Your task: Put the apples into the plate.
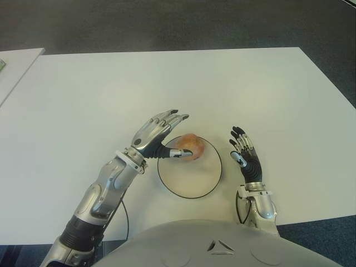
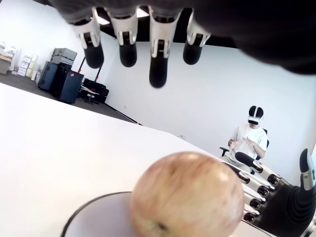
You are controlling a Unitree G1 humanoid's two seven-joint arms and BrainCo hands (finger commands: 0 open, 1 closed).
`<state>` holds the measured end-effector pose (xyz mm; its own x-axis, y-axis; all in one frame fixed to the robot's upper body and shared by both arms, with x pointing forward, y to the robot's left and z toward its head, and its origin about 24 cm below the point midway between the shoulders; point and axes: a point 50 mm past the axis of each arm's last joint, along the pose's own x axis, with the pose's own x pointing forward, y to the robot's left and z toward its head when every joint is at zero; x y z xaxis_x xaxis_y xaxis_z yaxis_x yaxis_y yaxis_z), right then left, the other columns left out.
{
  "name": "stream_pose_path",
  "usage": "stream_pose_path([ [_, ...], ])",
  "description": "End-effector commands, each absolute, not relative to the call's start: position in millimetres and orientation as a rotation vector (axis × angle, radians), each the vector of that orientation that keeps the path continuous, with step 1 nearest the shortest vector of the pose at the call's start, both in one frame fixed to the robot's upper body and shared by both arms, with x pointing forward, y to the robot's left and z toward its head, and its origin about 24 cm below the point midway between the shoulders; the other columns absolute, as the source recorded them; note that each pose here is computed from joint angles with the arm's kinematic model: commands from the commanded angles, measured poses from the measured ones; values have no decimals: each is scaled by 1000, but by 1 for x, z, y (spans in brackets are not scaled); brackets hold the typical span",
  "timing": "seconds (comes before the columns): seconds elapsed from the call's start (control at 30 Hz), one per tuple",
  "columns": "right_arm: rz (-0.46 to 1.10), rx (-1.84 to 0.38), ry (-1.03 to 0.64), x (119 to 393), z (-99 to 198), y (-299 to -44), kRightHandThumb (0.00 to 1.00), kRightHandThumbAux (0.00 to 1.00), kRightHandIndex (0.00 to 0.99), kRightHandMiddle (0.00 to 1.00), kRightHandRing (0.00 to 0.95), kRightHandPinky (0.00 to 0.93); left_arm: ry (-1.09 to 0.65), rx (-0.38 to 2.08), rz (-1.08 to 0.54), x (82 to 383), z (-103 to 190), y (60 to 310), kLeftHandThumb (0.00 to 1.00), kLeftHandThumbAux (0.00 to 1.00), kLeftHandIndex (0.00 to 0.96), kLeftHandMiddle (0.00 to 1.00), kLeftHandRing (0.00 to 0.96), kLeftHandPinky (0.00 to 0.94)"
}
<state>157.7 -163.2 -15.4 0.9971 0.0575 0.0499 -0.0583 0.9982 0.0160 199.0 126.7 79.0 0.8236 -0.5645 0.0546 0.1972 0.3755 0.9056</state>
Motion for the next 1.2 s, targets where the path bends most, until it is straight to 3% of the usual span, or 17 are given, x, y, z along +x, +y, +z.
stream_pose_path([
  [0.03,42,46,159,136,-46,-160,36,464,0,0,0,0,-368,1096,-530,201,83,128,248,125,0,0,0,0],
  [1.03,47,62,157,133,-47,-158,29,463,0,0,0,0,-338,1087,-560,202,87,134,236,144,0,0,0,0],
  [1.2,42,64,160,132,-48,-157,29,469,0,0,0,0,-277,914,-493,202,78,139,199,169,0,0,0,0],
])
